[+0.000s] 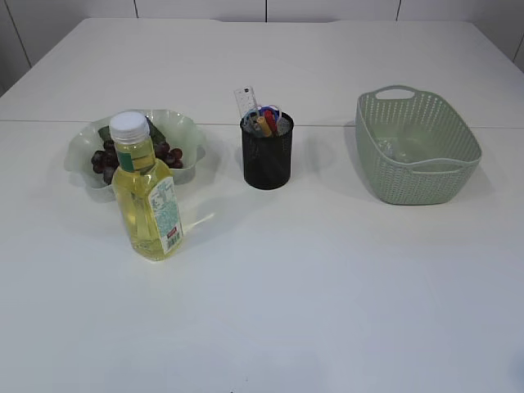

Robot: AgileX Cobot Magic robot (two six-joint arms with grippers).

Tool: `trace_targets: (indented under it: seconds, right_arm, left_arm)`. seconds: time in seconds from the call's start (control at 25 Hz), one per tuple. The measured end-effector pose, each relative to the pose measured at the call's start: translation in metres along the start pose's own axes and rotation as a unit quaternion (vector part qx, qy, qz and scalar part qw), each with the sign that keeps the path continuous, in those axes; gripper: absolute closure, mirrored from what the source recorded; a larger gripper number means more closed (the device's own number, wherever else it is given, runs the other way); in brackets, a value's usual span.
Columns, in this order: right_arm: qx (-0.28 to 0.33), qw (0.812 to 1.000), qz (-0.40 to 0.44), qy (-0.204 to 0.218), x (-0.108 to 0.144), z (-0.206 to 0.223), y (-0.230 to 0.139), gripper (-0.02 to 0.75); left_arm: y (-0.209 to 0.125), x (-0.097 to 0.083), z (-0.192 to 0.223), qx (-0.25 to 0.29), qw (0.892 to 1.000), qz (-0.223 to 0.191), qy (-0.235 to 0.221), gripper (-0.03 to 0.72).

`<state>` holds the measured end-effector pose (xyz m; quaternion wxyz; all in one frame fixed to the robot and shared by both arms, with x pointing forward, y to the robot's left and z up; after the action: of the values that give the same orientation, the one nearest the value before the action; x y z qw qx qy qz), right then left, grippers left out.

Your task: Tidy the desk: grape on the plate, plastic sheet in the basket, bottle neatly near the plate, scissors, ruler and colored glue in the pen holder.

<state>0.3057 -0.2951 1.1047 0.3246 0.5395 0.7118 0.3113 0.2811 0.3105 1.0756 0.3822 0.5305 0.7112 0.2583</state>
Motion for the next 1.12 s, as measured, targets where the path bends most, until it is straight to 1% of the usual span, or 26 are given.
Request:
trace_targets:
  seconds: [0.2, 0.28, 0.36, 0.52, 0.6, 0.72, 0.92, 1.0, 1.12]
  right_arm:
    - [-0.066, 0.998, 0.002, -0.008, 0.002, -0.027, -0.035, 0.416]
    - [-0.087, 0.996, 0.000, -0.011, 0.003, -0.031, -0.048, 0.416]
    - [-0.102, 0.995, 0.002, -0.007, 0.006, -0.031, -0.061, 0.416]
    - [-0.072, 0.997, 0.001, 0.012, 0.014, -0.012, -0.075, 0.416]
    - [-0.052, 0.998, -0.005, 0.026, 0.019, -0.001, -0.082, 0.415]
    - [-0.035, 0.999, -0.029, 0.027, 0.021, 0.017, -0.090, 0.400]
    - [-0.051, 0.997, -0.047, 0.028, 0.022, 0.030, -0.088, 0.338]
    - [-0.048, 0.997, -0.049, 0.028, 0.023, 0.032, -0.089, 0.332]
    - [-0.048, 0.997, -0.050, 0.028, 0.023, 0.032, -0.089, 0.330]
  left_arm:
    - [-0.024, 0.005, -0.007, -0.029, 0.999, -0.010, -0.035, 0.257]
    - [-0.032, 0.006, -0.006, -0.032, 0.998, -0.012, -0.044, 0.257]
    - [-0.038, 0.005, 0.000, -0.017, 0.999, -0.005, -0.045, 0.257]
    - [-0.051, 0.003, 0.014, 0.016, 0.998, 0.012, -0.052, 0.257]
    - [-0.054, 0.003, 0.018, 0.021, 0.998, 0.016, -0.050, 0.257]
    - [-0.050, 0.001, 0.021, 0.007, 0.998, 0.021, -0.056, 0.257]
    - [-0.043, -0.002, 0.025, -0.022, 0.997, 0.029, -0.068, 0.249]
    - [-0.043, -0.003, 0.029, -0.026, 0.997, 0.032, -0.069, 0.237]
    - [-0.043, -0.003, 0.030, -0.029, 0.997, 0.032, -0.070, 0.193]
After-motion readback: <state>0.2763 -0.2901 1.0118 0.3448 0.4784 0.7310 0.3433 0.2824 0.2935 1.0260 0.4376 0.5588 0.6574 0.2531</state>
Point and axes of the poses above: a point on each arm's last joint axis where the gripper is mounted, z pointing out along that axis toward the gripper, x along the wrist's bending axis when the last joint is at zero, y = z × x, the point moved 6 cm from there along z, pointing out along that axis toward the gripper, and after that the axes turned 11 degrees about -z, right-handed, at the moved point
